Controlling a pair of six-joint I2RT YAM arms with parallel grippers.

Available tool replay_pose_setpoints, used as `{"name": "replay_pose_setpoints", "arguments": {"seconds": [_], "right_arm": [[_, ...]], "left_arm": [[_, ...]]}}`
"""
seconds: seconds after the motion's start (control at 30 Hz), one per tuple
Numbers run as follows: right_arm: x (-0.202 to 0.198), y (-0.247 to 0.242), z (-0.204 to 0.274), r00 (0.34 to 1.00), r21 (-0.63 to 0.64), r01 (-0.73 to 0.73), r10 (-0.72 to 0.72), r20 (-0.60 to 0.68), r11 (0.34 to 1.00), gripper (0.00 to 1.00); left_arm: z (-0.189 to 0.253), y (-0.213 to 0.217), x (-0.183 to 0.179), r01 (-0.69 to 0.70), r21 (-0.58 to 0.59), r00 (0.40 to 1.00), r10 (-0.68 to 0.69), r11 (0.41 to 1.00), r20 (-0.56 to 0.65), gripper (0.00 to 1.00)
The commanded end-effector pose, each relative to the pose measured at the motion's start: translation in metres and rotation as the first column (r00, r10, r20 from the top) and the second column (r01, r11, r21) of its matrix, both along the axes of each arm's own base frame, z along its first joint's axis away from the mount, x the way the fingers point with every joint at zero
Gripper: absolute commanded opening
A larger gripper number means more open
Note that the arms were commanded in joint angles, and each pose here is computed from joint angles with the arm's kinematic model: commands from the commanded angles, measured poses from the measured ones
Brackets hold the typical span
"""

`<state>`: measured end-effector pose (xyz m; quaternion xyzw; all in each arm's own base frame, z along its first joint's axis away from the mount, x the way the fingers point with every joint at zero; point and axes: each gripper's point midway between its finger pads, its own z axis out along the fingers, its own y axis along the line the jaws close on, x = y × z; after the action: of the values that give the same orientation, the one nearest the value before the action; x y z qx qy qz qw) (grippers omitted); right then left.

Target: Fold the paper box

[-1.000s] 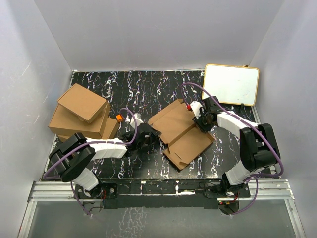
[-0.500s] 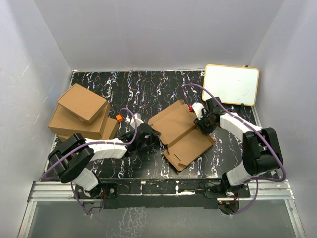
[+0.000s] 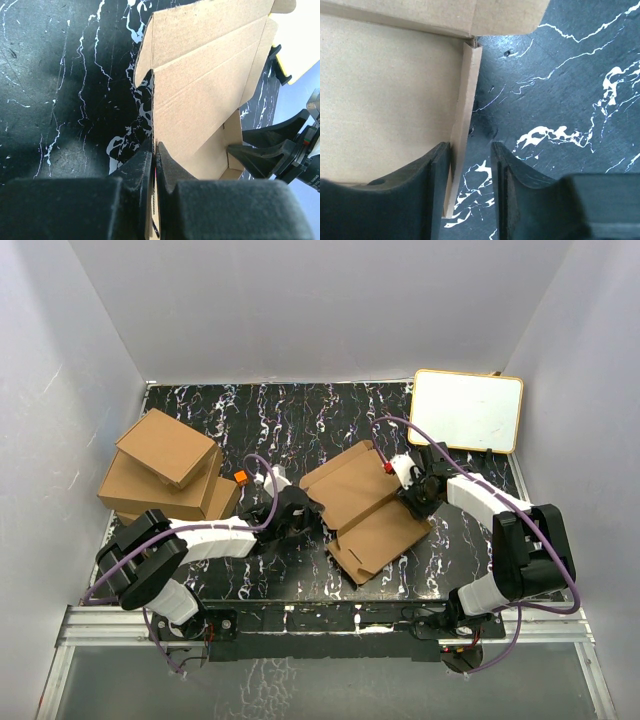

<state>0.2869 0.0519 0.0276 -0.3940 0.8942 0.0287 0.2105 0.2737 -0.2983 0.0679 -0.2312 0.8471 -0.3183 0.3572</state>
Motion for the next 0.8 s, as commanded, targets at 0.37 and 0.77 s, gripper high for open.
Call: {"name": "replay_pose_setpoints", "arguments": {"seconds": [0.37, 0.77], "right_arm": [[0.019, 0.000, 0.008, 0.996, 0.020, 0.038, -0.040, 0.085, 0.999, 0.18], [0.051, 0.015, 0.019, 0.993, 0.084, 0.037, -0.046, 0.108, 0.996, 0.36]], "left_arm": [[0.034, -0.008, 0.012, 0.024, 0.021, 0.996, -0.026, 1.000, 0.089, 0.00], [0.037, -0.010, 0.012, 0.038, 0.046, 0.994, -0.043, 0.998, 0.100, 0.00]]}}
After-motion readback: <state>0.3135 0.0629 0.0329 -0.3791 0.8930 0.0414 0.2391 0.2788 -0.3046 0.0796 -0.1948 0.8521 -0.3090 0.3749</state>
